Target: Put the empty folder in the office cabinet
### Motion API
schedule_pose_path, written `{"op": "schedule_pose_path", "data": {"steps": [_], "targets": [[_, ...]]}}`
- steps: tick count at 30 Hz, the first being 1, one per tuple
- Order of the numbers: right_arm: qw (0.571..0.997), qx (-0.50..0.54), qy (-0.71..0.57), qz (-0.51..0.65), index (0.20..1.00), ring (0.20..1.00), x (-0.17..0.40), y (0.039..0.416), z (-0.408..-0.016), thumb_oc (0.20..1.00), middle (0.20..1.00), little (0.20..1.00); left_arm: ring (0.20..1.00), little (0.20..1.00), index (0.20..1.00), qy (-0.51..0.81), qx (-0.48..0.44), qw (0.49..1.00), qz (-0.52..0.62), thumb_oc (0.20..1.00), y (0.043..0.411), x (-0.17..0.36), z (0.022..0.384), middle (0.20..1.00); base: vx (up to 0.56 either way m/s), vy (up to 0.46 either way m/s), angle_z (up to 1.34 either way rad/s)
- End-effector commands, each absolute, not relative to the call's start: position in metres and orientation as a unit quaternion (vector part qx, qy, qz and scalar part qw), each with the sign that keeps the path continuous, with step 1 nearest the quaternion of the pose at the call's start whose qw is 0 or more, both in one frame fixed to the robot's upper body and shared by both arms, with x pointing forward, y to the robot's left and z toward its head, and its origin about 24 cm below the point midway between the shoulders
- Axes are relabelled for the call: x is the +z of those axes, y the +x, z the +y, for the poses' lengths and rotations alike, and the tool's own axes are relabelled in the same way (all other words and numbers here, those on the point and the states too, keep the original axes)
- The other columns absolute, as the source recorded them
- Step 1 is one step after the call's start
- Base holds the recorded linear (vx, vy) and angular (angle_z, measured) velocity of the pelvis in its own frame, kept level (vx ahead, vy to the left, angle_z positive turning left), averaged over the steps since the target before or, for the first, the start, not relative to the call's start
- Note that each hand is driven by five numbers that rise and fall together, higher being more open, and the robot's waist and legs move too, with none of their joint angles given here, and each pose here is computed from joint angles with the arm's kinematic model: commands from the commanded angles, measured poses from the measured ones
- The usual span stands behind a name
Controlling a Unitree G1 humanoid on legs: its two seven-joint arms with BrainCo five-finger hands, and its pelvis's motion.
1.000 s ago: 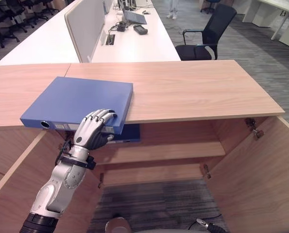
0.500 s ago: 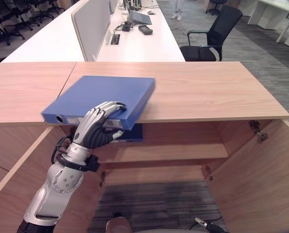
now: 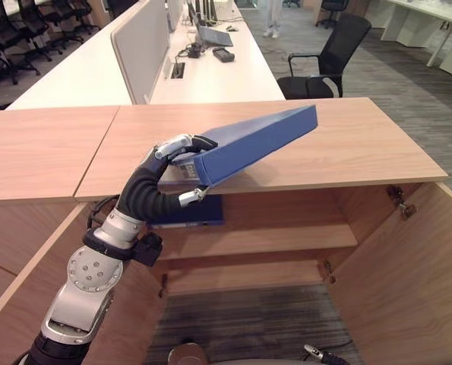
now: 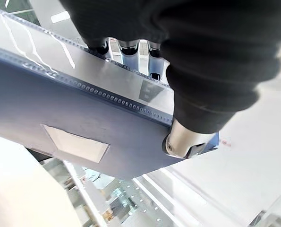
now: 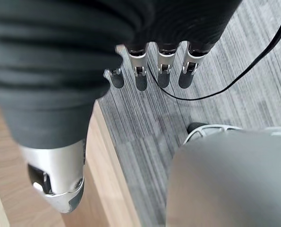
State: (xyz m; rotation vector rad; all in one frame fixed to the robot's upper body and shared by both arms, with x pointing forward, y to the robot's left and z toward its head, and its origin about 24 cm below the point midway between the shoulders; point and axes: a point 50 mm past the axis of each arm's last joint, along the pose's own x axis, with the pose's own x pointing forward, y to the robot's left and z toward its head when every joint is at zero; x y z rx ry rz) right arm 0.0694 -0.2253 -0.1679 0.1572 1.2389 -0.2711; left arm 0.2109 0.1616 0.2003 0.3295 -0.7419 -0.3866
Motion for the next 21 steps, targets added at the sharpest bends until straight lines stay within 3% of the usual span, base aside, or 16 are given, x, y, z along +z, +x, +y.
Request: {"op": "schedule_pose_path", "data": {"steps": [1, 14, 17, 21], "targets": [[0.822, -0.125, 0.095, 0.548, 1.000, 1.000, -0.165, 0.089, -0.220, 1.000, 1.000, 1.000, 0.200, 0.200, 0.200, 0.114, -0.180, 0.898, -0.385, 0.200, 0.203, 0.208, 0.163, 0.200, 0.00, 0.000, 0.00], [0.826, -0.118, 0.088, 0.544, 1.000, 1.000, -0.164, 0.092, -0.220, 1.000, 1.000, 1.000, 0.200, 0.200, 0.200, 0.110, -0.234, 0.855, -0.449, 0.200, 0.198, 0.236, 0.142, 0.200, 0.00, 0.000, 0.00], [0.826, -0.112, 0.084, 0.546, 1.000, 1.000, -0.164, 0.092, -0.218, 1.000, 1.000, 1.000, 0.200, 0.200, 0.200, 0.080, -0.247, 0.802, -0.538, 0.200, 0.190, 0.270, 0.126, 0.200, 0.00, 0.006, -0.01], [0.827, -0.102, 0.079, 0.547, 1.000, 1.000, -0.164, 0.095, -0.217, 1.000, 1.000, 1.000, 0.200, 0.200, 0.200, 0.056, -0.266, 0.778, -0.567, 0.200, 0.190, 0.285, 0.114, 0.200, -0.02, 0.004, 0.00]]}}
